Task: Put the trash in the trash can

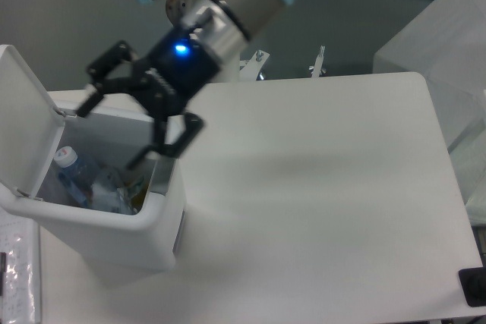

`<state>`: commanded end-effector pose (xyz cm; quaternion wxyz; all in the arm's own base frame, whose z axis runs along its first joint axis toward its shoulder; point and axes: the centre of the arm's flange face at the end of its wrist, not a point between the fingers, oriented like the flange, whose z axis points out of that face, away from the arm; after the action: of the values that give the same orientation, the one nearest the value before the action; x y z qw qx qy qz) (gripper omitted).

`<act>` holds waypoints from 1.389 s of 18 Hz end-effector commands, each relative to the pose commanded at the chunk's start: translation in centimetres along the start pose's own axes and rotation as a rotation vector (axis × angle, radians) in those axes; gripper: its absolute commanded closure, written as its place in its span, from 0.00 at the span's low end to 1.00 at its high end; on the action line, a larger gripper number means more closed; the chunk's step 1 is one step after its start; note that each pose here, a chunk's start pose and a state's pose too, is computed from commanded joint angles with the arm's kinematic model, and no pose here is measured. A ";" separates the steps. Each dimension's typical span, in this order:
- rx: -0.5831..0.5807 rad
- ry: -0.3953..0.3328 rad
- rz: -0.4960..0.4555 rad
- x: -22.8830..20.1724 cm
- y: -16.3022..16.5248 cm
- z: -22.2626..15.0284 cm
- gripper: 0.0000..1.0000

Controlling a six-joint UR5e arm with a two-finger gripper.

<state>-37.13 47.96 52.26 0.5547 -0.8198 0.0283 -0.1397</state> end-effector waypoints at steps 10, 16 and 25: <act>-0.379 -0.308 0.162 -11.7 17.2 -9.2 0.00; -0.760 -0.327 0.246 -15.7 19.7 -7.4 0.00; -1.048 -0.208 0.233 -19.1 18.8 -0.7 0.00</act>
<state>-53.56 43.93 31.46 0.0835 -0.9873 0.1298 0.0373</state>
